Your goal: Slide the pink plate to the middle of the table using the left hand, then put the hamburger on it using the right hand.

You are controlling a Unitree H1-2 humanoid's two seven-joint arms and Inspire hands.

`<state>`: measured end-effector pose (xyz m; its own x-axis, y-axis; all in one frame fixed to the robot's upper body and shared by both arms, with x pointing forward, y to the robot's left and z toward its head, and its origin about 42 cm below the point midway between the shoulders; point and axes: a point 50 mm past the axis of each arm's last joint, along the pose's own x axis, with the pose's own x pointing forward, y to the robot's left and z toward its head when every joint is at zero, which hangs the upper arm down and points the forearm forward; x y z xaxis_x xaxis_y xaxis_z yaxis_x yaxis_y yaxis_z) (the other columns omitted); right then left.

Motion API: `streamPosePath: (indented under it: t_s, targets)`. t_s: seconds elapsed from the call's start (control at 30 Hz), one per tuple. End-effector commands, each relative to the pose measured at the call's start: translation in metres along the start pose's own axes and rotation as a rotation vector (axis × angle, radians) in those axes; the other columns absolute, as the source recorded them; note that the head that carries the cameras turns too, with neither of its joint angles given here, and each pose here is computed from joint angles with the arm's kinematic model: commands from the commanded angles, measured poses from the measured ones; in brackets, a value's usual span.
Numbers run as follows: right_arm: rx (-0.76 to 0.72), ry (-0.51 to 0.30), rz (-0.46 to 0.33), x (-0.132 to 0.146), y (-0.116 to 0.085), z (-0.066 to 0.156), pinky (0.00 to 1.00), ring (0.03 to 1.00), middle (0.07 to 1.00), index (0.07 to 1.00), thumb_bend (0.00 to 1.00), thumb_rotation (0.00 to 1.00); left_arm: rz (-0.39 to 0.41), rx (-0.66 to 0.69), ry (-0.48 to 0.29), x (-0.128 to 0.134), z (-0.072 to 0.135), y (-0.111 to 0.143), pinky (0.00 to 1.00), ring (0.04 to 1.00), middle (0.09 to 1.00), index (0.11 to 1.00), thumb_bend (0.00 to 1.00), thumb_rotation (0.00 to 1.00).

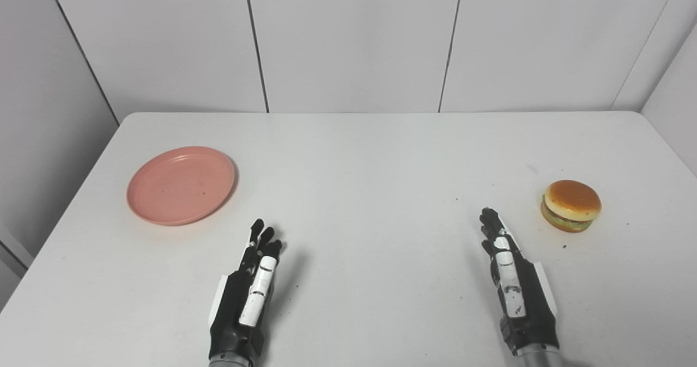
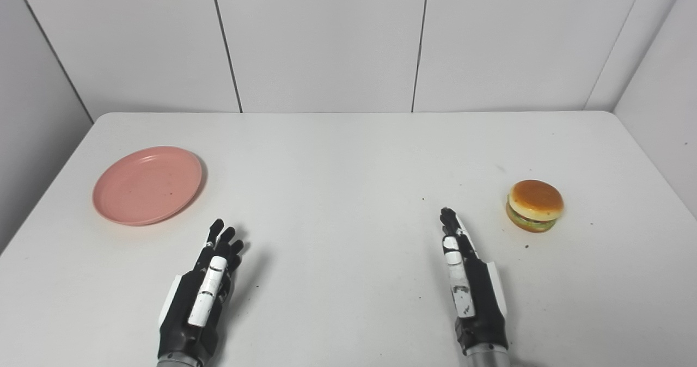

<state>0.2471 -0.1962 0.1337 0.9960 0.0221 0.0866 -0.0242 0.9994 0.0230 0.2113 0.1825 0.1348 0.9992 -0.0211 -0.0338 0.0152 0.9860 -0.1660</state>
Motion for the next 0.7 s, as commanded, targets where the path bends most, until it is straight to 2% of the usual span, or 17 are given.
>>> streamPosePath:
  t_s: [0.0,0.27,0.4,0.67]
  targets:
    - [-0.022,-0.023,0.014,-0.012,-0.007,0.000,1.00,0.980,0.946,0.916,0.81,1.00,-0.001,0.062,0.025,-0.021,-0.004,0.015,1.00,0.968,0.988,0.985,0.60,0.76]
    - [-0.017,-0.014,0.023,-0.012,-0.028,-0.009,1.00,0.979,0.949,0.913,0.80,1.00,-0.012,0.080,0.026,-0.019,-0.016,0.000,1.00,0.966,0.978,0.978,0.61,0.77]
    - [-0.008,-0.012,0.016,-0.011,-0.040,-0.015,1.00,0.963,0.938,0.907,0.82,1.00,-0.012,0.073,0.020,-0.017,-0.022,-0.012,0.99,0.949,0.975,0.974,0.58,0.77]
    - [-0.006,-0.017,0.023,-0.010,-0.052,-0.025,1.00,0.955,0.930,0.894,0.78,1.00,0.005,0.104,0.007,-0.016,-0.033,-0.024,0.94,0.930,0.952,0.952,0.56,0.79]
